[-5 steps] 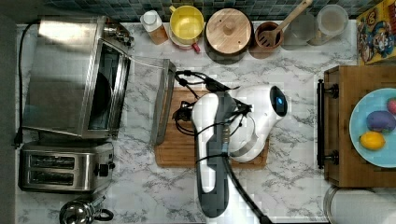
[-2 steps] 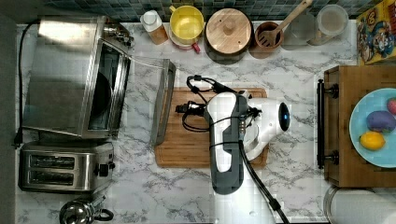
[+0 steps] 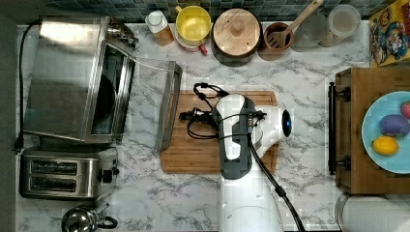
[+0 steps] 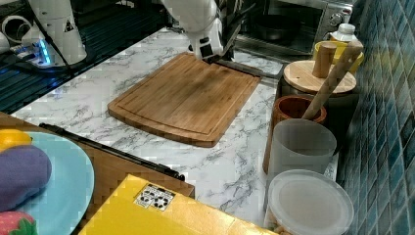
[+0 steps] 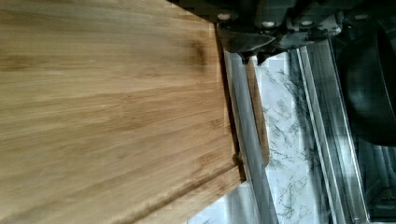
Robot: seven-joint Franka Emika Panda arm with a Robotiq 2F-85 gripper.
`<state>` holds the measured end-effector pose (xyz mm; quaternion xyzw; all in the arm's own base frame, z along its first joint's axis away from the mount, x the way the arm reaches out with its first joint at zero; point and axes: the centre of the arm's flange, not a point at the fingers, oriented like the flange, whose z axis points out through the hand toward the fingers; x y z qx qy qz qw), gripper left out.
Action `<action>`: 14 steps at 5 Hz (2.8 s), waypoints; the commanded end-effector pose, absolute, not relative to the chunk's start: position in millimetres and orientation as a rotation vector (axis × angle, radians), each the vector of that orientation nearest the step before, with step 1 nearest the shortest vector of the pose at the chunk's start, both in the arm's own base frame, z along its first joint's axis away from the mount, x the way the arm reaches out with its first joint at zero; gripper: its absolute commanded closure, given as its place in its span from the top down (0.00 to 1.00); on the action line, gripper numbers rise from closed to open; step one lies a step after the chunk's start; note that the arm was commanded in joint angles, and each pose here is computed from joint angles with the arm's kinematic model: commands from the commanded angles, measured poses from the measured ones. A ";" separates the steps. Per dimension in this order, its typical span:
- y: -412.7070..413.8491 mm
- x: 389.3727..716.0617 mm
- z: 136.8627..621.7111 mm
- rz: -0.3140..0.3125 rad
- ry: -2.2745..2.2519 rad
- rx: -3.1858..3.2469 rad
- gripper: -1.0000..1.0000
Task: Close the oven.
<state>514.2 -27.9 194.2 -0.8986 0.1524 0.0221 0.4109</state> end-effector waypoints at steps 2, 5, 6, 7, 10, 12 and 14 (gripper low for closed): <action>51.1 577.0 228.3 0.005 0.163 -2.183 0.00; 82.9 569.7 208.0 -0.018 0.171 -2.146 0.00; 98.6 570.1 239.8 -0.024 0.170 -2.122 0.00; 126.5 572.3 286.8 -0.050 0.107 -2.105 0.00; 267.2 559.3 412.6 -0.224 -0.177 -2.223 0.00; 276.2 567.5 467.0 -0.497 -0.279 -2.405 0.00; 337.6 560.7 521.9 -0.671 -0.405 -2.646 0.00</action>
